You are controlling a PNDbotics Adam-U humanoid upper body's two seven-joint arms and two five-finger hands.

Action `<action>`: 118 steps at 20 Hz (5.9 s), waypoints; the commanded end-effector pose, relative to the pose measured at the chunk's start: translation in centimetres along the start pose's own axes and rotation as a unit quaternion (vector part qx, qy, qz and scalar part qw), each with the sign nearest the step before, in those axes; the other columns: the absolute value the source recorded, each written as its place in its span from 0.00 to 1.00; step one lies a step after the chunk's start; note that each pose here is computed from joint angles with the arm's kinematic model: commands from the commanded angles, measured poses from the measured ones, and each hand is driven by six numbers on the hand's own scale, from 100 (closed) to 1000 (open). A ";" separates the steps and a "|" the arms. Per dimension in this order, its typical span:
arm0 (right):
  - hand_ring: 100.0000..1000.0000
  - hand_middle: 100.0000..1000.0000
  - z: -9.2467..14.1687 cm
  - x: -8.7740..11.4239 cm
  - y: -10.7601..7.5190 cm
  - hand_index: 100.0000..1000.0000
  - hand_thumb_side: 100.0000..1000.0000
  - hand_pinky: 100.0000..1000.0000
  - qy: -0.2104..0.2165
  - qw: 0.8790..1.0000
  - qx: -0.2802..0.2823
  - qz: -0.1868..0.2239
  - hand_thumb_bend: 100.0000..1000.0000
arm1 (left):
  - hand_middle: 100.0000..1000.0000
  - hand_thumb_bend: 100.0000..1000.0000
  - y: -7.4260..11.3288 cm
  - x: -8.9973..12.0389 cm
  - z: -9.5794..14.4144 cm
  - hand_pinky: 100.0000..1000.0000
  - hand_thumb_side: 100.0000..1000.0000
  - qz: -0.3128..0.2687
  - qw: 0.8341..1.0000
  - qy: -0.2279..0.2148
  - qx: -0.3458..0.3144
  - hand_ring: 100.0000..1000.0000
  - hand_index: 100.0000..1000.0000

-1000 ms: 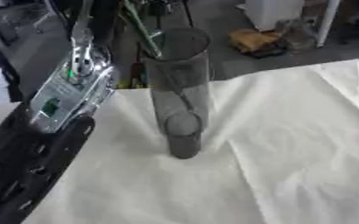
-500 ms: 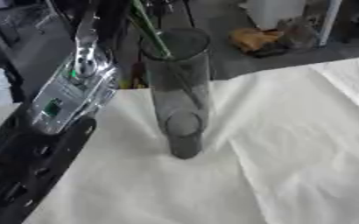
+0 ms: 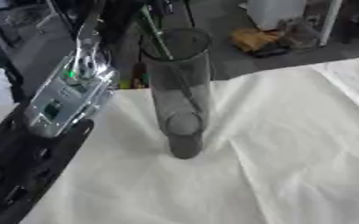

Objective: Arrange flowers into the vase.

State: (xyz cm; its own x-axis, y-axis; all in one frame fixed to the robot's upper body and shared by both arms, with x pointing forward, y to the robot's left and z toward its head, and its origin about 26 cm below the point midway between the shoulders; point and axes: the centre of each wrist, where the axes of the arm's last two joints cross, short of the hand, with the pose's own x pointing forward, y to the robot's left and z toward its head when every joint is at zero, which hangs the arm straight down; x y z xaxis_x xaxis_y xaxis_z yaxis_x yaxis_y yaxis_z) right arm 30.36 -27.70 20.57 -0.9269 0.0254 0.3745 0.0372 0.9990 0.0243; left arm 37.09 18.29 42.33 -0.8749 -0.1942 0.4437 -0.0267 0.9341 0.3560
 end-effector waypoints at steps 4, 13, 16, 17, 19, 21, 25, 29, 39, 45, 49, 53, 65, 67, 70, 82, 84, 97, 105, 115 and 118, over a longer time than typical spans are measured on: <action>0.82 0.60 -0.3 0.4 -0.1 0.92 0.99 0.86 -0.006 1.000 0.004 0.002 0.00 | 0.44 0.16 1.1 0.9 -0.4 0.26 0.66 -0.040 0.999 0.000 -0.010 0.47 0.64; 0.82 0.60 -0.2 0.4 -0.1 0.92 0.98 0.86 0.000 1.000 0.000 0.002 0.00 | 0.57 0.15 1.4 0.5 0.0 0.38 0.69 -0.065 0.997 0.019 -0.020 0.62 0.78; 0.82 0.60 -0.2 0.4 -0.1 0.92 0.98 0.86 0.001 1.000 0.000 0.002 0.00 | 0.61 0.18 1.4 0.5 0.0 0.41 0.71 -0.069 0.997 0.023 -0.022 0.66 0.82; 0.82 0.60 -0.2 0.4 -0.1 0.92 0.98 0.86 0.001 1.000 0.000 0.001 0.00 | 0.65 0.19 1.4 0.5 0.1 0.43 0.71 -0.071 0.997 0.025 -0.024 0.70 0.86; 0.82 0.60 -0.2 0.4 -0.1 0.92 0.98 0.86 0.002 1.000 0.001 0.001 0.00 | 0.71 0.25 1.5 0.5 0.1 0.49 0.75 -0.078 0.996 0.027 -0.033 0.75 0.91; 0.82 0.60 -0.2 0.4 -0.1 0.92 0.98 0.86 0.003 1.000 0.001 0.001 0.00 | 0.74 0.30 1.6 0.5 0.1 0.53 0.78 -0.088 0.995 0.031 -0.044 0.79 0.93; 0.82 0.60 -0.2 0.4 -0.1 0.92 0.98 0.86 0.004 1.000 0.002 0.000 0.00 | 0.78 0.36 1.8 0.4 0.1 0.59 0.82 -0.103 0.992 0.041 -0.065 0.82 0.96; 0.82 0.60 -0.2 0.4 -0.2 0.92 0.98 0.86 0.005 1.000 0.001 0.000 0.00 | 0.80 0.39 1.9 0.3 0.2 0.62 0.83 -0.114 0.990 0.045 -0.076 0.84 0.98; 0.82 0.60 -0.2 0.4 -0.2 0.92 0.97 0.86 0.009 1.000 0.002 -0.002 0.00 | 0.87 0.44 3.3 0.1 0.7 0.69 0.83 -0.199 0.966 0.064 -0.154 0.89 1.00; 0.82 0.60 -0.1 0.4 -0.3 0.92 0.97 0.86 0.015 1.000 0.000 -0.001 0.00 | 0.89 0.42 4.4 0.1 0.8 0.72 0.84 -0.236 0.952 0.078 -0.179 0.90 1.00; 0.82 0.60 -0.1 0.4 -0.3 0.92 0.97 0.86 0.018 1.000 0.000 -0.001 0.00 | 0.89 0.42 5.0 0.0 0.8 0.72 0.85 -0.255 0.945 0.086 -0.184 0.91 1.00; 0.82 0.60 -0.2 0.5 -0.3 0.92 0.96 0.86 0.020 1.000 -0.001 -0.002 0.00 | 0.90 0.33 5.6 -0.2 0.8 0.74 0.81 -0.269 0.940 0.095 -0.186 0.91 1.00; 0.82 0.60 -0.2 0.5 -0.3 0.91 0.96 0.86 0.025 1.000 0.000 -0.002 0.00 | 0.89 0.31 7.2 -0.1 0.0 0.75 0.82 -0.321 0.909 0.123 -0.235 0.92 0.92; 0.82 0.60 -0.2 0.5 -0.3 0.91 0.96 0.86 0.027 1.000 0.000 -0.001 0.00 | 0.88 0.31 7.4 0.0 -0.2 0.76 0.83 -0.331 0.902 0.126 -0.248 0.92 0.92; 0.82 0.60 -0.1 0.4 -0.3 0.91 0.96 0.86 0.030 1.000 0.002 0.001 0.00 | 0.88 0.25 7.8 0.0 -0.6 0.76 0.81 -0.339 0.892 0.137 -0.266 0.92 0.95; 0.82 0.60 0.1 0.4 -0.3 0.92 0.94 0.86 0.038 0.999 0.003 0.006 0.00 | 0.92 0.43 7.6 0.7 -1.6 0.80 0.85 -0.316 0.880 0.139 -0.326 0.95 1.00; 0.82 0.60 0.1 0.4 -0.3 0.92 0.94 0.86 0.039 0.999 0.004 0.006 0.00 | 0.92 0.43 7.6 0.7 -1.6 0.80 0.85 -0.313 0.878 0.142 -0.333 0.95 1.00; 0.82 0.59 0.2 0.4 -0.1 0.92 0.93 0.86 0.045 0.999 0.006 0.005 0.00 | 1.00 0.58 7.6 0.6 -1.4 0.85 0.84 -0.295 0.837 0.196 -0.416 0.98 1.00; 0.82 0.59 0.2 0.4 -0.2 0.92 0.93 0.86 0.047 0.999 0.006 0.005 0.00 | 1.00 0.57 8.1 0.6 -1.1 0.87 0.79 -0.330 0.812 0.224 -0.427 0.99 1.00; 0.82 0.59 0.2 0.4 -0.2 0.92 0.93 0.87 0.048 0.999 0.005 0.005 0.00 | 1.00 0.55 8.7 0.2 -0.7 0.87 0.81 -0.325 0.812 0.237 -0.422 0.99 1.00; 0.82 0.59 0.2 0.4 -0.2 0.92 0.93 0.87 0.047 0.999 0.004 0.004 0.00 | 1.00 0.54 8.8 0.1 -0.6 0.87 0.82 -0.324 0.812 0.241 -0.422 0.99 1.00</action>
State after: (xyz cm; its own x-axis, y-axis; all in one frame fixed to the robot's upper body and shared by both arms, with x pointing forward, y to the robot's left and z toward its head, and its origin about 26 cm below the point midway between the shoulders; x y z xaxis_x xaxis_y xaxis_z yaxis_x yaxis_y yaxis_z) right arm 30.15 -27.81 19.85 -0.8765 0.0226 0.4808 0.0422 0.9987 0.0300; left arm 38.12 25.09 44.52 -0.5379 -0.8288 0.1539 0.1526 0.0838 0.9847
